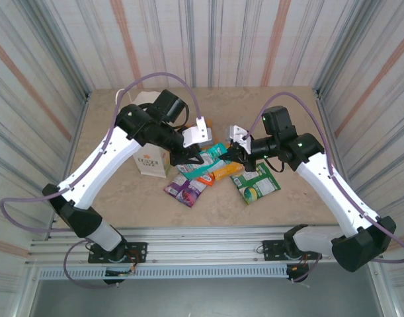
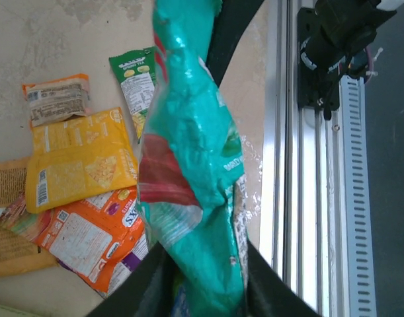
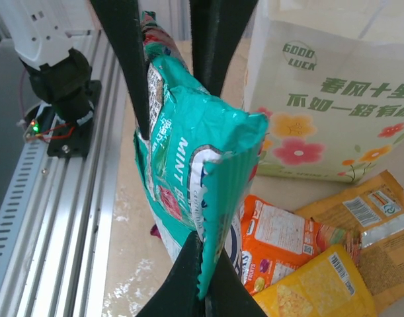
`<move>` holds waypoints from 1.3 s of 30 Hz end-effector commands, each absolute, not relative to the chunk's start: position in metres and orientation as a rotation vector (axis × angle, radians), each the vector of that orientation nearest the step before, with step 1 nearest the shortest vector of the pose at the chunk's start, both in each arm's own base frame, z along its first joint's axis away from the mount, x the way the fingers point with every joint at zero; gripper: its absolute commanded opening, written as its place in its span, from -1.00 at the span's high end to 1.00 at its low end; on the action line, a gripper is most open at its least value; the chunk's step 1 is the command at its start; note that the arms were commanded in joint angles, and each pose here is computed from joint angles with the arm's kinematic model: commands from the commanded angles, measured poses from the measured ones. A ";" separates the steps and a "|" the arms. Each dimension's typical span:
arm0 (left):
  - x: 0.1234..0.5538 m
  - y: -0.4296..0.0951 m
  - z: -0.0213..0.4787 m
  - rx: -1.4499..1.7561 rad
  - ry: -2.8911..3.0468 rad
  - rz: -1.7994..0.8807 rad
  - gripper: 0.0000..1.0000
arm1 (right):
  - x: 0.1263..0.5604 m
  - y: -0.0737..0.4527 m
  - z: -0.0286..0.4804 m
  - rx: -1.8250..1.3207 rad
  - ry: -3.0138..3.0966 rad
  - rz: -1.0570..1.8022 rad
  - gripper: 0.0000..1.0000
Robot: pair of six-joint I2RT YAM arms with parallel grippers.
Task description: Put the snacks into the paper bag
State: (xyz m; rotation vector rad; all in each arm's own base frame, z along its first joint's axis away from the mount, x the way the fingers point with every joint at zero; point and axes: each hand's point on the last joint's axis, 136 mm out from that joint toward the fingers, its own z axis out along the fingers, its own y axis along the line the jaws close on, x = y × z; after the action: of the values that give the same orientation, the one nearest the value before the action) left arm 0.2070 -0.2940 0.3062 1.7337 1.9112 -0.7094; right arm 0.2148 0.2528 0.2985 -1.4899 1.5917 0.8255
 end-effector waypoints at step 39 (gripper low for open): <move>0.352 -0.134 0.545 0.373 1.599 -0.037 1.00 | 0.290 0.209 0.297 -0.626 1.937 0.772 -0.02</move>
State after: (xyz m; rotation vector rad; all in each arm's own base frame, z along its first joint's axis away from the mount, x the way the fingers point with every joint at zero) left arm 0.3569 -0.1680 0.5035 0.5668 1.6945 -0.0648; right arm 0.2885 0.2060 0.2863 -0.6585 1.9434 0.7496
